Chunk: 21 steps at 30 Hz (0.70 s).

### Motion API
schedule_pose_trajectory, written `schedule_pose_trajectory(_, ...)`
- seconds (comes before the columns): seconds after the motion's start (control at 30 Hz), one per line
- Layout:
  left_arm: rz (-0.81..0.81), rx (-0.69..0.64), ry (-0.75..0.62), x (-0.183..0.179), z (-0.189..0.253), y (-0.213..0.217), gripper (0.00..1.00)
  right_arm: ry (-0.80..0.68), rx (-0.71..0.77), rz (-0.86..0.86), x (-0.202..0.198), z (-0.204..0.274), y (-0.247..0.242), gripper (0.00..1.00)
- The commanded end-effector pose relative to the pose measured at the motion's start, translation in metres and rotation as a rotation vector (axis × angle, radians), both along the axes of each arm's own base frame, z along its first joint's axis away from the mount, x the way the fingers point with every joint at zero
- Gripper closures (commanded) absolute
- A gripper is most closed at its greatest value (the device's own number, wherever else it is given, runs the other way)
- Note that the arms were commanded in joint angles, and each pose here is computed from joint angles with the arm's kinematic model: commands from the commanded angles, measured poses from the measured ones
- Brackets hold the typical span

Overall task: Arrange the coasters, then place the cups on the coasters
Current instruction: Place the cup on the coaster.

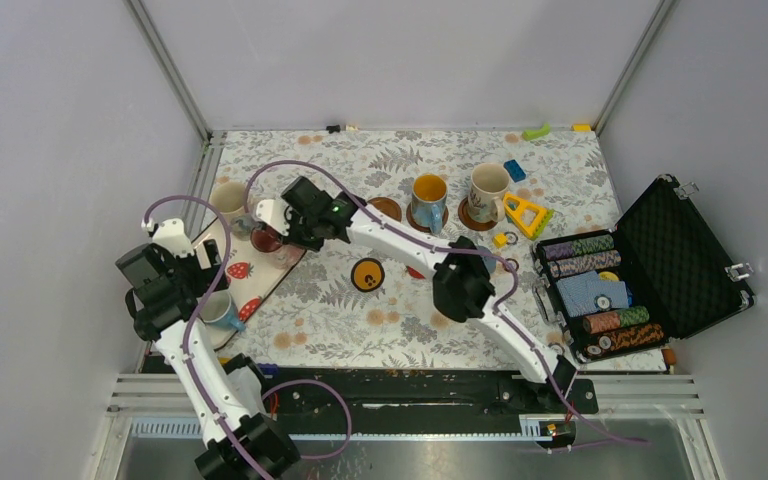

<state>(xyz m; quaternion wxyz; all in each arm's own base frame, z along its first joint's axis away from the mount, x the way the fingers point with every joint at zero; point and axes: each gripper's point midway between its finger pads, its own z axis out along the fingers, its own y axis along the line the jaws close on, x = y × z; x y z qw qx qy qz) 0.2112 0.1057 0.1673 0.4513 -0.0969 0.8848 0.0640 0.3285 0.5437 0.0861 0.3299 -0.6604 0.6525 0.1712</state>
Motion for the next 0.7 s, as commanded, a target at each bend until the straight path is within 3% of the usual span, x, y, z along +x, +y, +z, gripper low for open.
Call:
schedule_pose_trajectory(0.0, -0.032, 0.009, -0.070, 0.009, 0.015, -0.001, 0.02, -0.133, 0.149, -0.091, -0.007, 0.161, -0.045, 1.00)
schedule_pose_trajectory(0.2, -0.053, 0.012, -0.087, 0.006, 0.019, -0.006, 0.01, -0.148, 0.198, -0.179, -0.035, 0.224, -0.129, 1.00)
schedule_pose_trajectory(0.43, -0.094, 0.023, -0.085, 0.000, 0.022, -0.015, 0.02, -0.206, 0.238, -0.359, -0.001, 0.180, -0.207, 1.00)
schedule_pose_trajectory(0.67, -0.204, 0.074, -0.149, -0.006, 0.035, -0.035, 0.02, -0.242, 0.245, -0.542, 0.047, 0.145, -0.215, 1.00)
